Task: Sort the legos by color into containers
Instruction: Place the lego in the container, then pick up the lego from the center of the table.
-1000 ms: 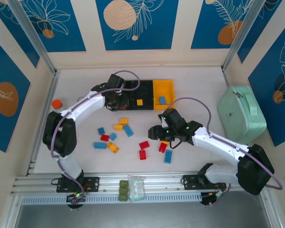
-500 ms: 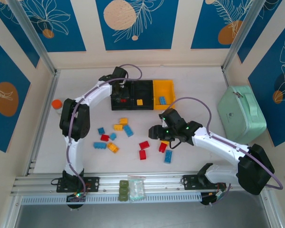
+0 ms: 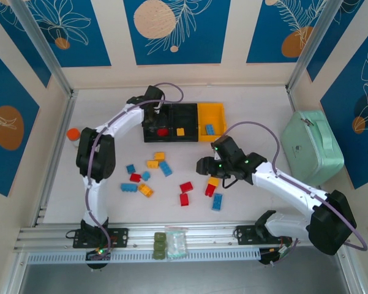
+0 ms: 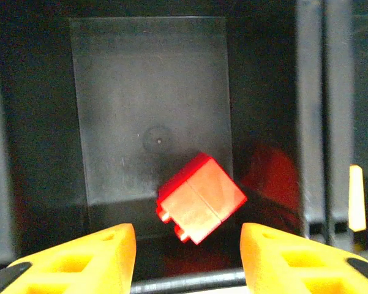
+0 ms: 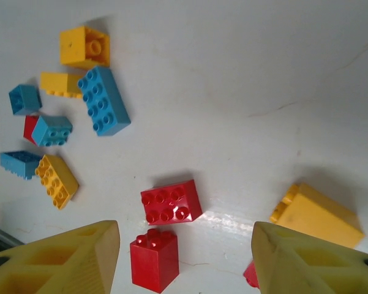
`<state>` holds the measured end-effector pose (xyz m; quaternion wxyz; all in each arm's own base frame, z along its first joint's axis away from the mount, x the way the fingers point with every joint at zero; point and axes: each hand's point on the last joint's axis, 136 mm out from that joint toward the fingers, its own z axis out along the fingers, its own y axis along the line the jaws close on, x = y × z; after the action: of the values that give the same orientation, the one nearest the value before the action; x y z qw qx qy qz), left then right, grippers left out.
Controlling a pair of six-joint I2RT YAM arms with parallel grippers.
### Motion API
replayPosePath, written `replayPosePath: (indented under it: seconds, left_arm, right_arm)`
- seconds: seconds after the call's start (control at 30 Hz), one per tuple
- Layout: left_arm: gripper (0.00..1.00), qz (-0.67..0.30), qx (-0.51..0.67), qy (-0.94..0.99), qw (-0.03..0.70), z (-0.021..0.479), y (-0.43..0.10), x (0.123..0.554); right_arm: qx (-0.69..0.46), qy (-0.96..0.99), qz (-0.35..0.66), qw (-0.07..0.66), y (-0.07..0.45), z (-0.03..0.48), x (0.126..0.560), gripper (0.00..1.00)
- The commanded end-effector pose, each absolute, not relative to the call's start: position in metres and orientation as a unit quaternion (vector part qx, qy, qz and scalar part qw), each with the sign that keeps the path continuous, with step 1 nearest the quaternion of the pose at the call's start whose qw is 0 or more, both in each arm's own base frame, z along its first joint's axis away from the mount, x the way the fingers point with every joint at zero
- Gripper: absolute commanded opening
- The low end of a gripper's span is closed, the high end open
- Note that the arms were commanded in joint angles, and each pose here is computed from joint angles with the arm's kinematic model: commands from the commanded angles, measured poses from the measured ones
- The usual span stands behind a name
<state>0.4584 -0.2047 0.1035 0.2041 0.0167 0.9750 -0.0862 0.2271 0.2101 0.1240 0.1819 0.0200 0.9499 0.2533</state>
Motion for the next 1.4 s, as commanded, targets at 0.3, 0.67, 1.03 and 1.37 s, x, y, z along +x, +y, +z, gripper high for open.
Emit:
replayPosePath:
  seconds: [0.3,0.67,1.03,1.37]
  left_arm:
    - [0.53,-0.196,0.040,0.953,0.228,0.159,-0.207,0.379]
    - [0.55,-0.281,0.068,0.938,0.189,0.131,-0.221,0.294]
    - [0.55,-0.295,0.047,0.939,0.169,0.106,-0.217,0.253]
    - [0.56,-0.291,0.037,0.942,0.163,0.098,-0.215,0.246]
  right_arm:
    - [0.102,0.964,0.189,0.154,0.163,0.120,0.231,0.64]
    - [0.156,0.978,0.107,0.083,0.155,0.084,0.224,0.73]
    - [0.166,0.983,0.067,0.030,0.174,0.040,0.227,0.69]
    - [0.144,0.987,0.061,0.036,0.181,0.039,0.237,0.39]
